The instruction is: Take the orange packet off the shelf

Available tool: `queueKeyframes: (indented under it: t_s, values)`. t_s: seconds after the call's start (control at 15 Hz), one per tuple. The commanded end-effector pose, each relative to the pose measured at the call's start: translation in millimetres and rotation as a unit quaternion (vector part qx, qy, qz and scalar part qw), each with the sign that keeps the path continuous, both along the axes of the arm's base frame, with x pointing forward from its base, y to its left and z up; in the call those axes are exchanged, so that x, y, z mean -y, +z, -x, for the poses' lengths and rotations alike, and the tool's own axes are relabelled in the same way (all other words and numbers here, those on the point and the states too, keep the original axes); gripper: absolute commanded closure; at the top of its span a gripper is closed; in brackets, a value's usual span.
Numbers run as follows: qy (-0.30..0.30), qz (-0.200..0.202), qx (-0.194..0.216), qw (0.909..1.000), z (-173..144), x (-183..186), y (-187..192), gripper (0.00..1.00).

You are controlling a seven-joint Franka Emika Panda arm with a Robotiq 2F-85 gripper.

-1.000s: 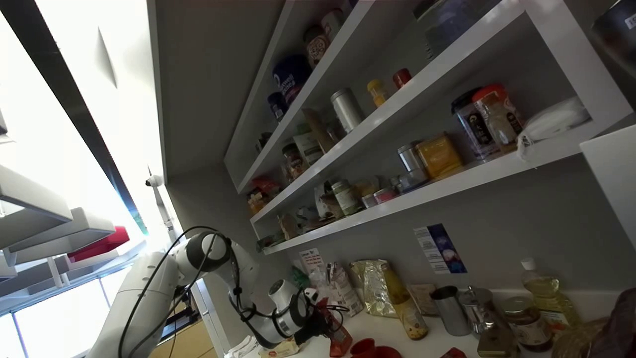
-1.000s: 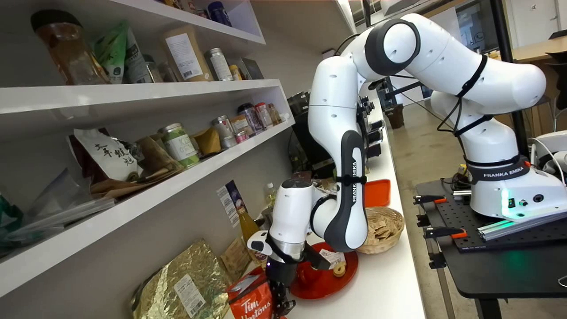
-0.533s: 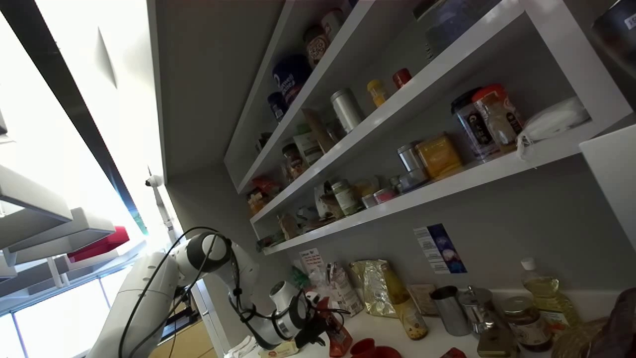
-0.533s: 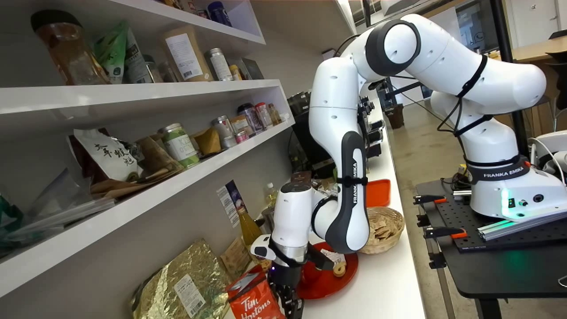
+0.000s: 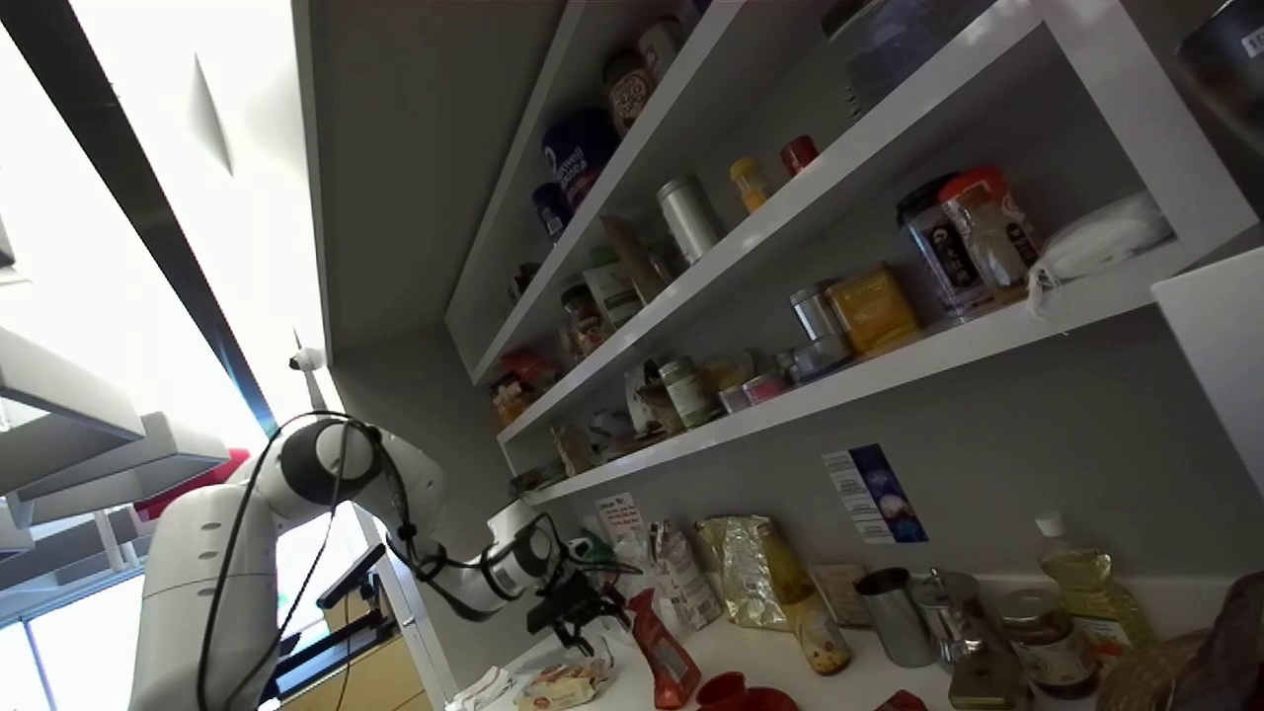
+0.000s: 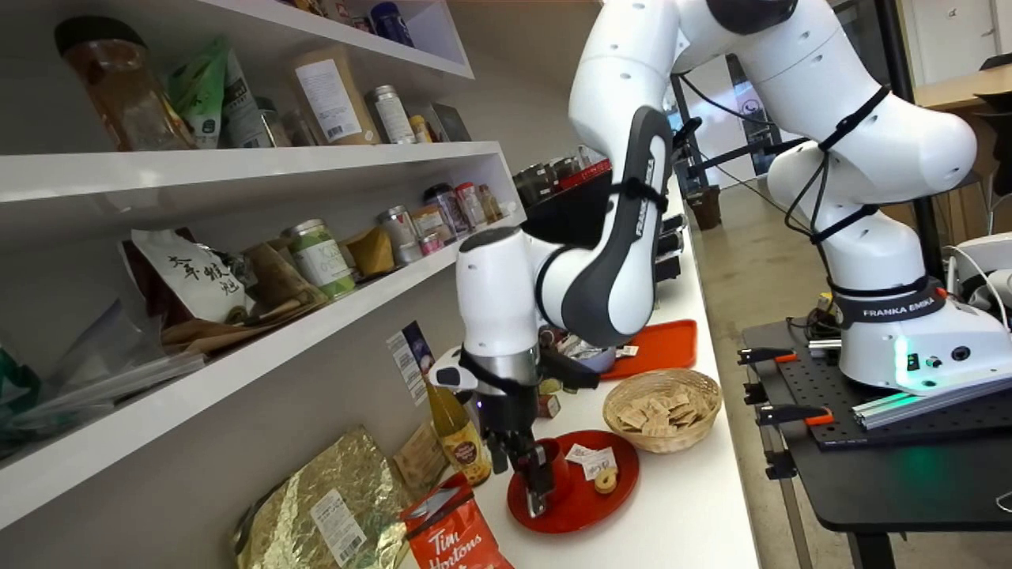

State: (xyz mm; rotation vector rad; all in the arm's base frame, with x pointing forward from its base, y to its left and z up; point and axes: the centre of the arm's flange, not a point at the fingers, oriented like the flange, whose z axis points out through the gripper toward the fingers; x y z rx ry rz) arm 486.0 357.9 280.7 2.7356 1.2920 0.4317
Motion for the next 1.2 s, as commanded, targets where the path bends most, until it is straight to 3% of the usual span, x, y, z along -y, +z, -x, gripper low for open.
queueKeyframes:
  t_s: [0.0,0.33,0.6,1.0,1.07,1.13]
  values:
    - [-0.009,0.053,-0.041,0.9977,31.8,10.9,91.0,0.0]
    - [-0.065,0.121,-0.081,0.9872,56.9,49.8,154.5,0.0]
    - [-0.176,0.118,-0.096,0.9726,64.5,88.1,179.3,0.0]
    - [-0.31,0.086,-0.122,0.9389,72.4,115.5,185.1,0.0]
    - [-0.276,0.099,-0.117,0.9487,58.2,111.0,179.1,0.0]
    - [-0.288,0.095,-0.118,0.9455,59.4,112.6,179.8,0.0]
